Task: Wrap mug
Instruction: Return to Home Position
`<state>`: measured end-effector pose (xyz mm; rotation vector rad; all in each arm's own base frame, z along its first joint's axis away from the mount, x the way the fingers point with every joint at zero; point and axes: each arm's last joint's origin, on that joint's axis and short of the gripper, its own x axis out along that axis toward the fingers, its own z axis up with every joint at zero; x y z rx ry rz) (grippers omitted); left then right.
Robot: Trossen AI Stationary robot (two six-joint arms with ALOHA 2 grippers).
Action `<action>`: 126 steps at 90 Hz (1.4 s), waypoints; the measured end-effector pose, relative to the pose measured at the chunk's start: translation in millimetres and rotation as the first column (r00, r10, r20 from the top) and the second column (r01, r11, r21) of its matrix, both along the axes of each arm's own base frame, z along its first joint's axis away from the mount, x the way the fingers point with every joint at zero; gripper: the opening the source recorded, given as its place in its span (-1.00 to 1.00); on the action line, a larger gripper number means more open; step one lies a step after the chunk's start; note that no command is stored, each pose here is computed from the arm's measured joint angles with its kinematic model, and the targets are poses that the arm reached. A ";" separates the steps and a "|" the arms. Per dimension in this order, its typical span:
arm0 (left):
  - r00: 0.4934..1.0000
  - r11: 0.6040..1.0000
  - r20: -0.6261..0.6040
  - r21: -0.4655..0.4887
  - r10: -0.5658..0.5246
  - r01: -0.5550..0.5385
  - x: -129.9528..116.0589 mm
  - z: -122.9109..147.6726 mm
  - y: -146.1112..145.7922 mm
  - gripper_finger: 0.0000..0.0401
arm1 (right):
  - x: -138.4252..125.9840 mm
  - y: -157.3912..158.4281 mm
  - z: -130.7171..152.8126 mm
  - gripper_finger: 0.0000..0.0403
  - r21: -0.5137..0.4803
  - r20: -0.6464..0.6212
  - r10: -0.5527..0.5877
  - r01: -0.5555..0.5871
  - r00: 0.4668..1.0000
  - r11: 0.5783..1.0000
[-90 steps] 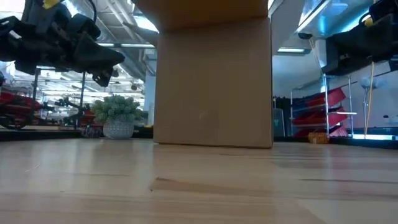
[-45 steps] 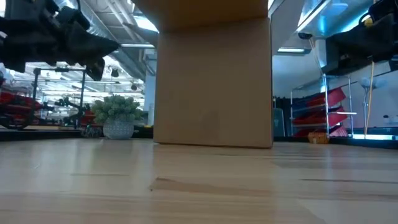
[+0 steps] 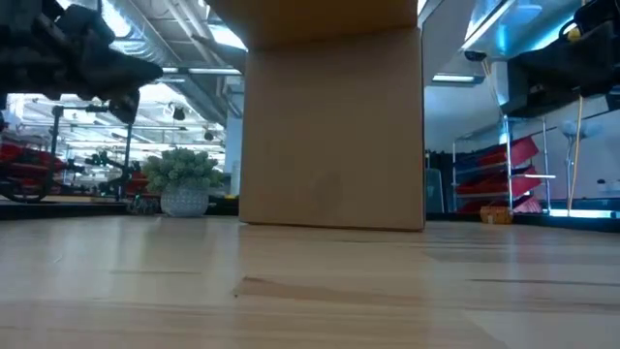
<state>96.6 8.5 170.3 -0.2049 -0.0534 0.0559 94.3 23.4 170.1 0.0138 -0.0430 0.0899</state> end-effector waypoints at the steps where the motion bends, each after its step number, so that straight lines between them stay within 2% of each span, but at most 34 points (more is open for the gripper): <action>1: 1.000 1.000 0.000 0.000 0.005 -0.005 0.0 0.0 0.1 -1.00 | 0.0 0.0 0.0 -0.95 0.000 0.000 0.000 0.000 1.000 1.000; 32: 1.000 0.998 0.001 0.060 -0.007 0.006 0.2 0.5 -0.3 -1.00 | 0.5 0.2 -0.6 -0.95 -0.002 -0.006 0.000 0.000 1.000 1.000; 70: 0.999 0.999 -0.034 0.050 0.001 0.001 0.7 -2.8 0.0 -1.00 | 0.5 0.1 -0.6 -0.95 -0.002 -0.006 0.000 0.000 1.000 1.000; 87: 0.992 0.992 -0.028 -0.034 0.121 -0.122 0.4 -2.7 3.7 -1.00 | 0.5 0.1 -0.6 -0.95 -0.002 -0.007 0.000 0.000 1.000 1.000; 126: 0.993 0.992 -0.028 -0.045 0.114 -0.116 0.4 -2.8 3.5 -1.00 | 0.5 0.2 -0.7 -0.95 -0.003 -0.007 0.000 0.000 1.000 1.000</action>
